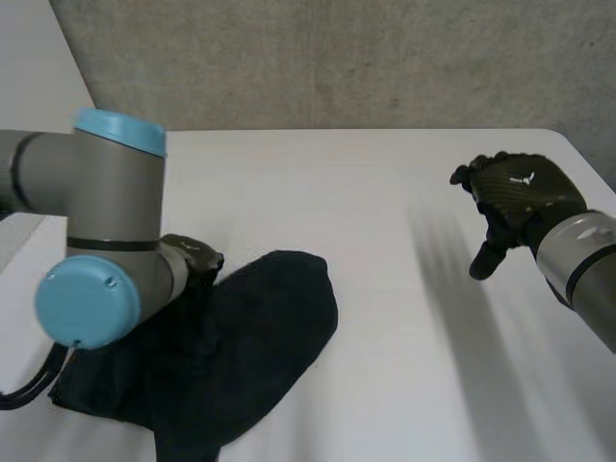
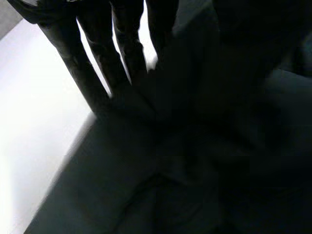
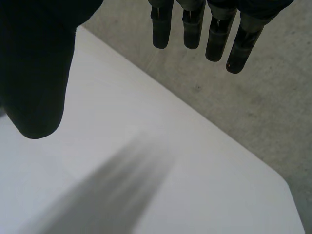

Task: Fold the shorts.

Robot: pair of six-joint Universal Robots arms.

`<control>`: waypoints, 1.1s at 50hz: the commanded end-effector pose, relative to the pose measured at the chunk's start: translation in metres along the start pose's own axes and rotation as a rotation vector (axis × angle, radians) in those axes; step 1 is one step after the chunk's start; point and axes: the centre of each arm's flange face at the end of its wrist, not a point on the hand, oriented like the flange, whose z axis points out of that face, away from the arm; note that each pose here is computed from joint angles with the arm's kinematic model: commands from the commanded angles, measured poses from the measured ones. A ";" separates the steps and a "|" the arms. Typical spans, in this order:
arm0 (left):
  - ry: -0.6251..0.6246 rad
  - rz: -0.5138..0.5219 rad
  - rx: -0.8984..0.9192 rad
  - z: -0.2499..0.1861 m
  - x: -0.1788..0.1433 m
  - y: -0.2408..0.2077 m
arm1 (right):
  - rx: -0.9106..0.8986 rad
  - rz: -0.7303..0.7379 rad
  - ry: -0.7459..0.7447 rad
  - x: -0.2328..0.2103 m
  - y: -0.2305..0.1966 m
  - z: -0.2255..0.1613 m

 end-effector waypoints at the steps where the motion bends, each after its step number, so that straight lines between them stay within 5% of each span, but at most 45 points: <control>1: -0.065 -0.050 0.221 0.004 -0.016 -0.054 | -0.006 0.000 0.001 -0.001 0.008 0.003; 5: -0.028 -0.041 0.422 0.005 -0.003 -0.090 | -0.015 0.000 -0.002 -0.002 0.011 0.003; 13: 0.409 0.073 0.645 -0.020 0.065 -0.112 | -0.027 0.014 0.044 0.009 0.021 0.008; 25: 0.600 0.090 0.529 -0.032 0.095 -0.078 | -0.016 0.026 0.078 0.018 0.027 0.014; 31: 0.594 0.070 0.460 -0.040 0.089 -0.063 | -0.013 0.021 0.069 0.017 0.025 0.015; 46: 0.500 -0.303 0.404 -0.084 0.024 -0.054 | -0.119 -0.033 -0.124 -0.001 0.034 -0.004; 55: 0.300 -0.338 0.423 -0.098 0.013 -0.014 | -0.205 -0.267 -0.195 -0.001 0.069 -0.013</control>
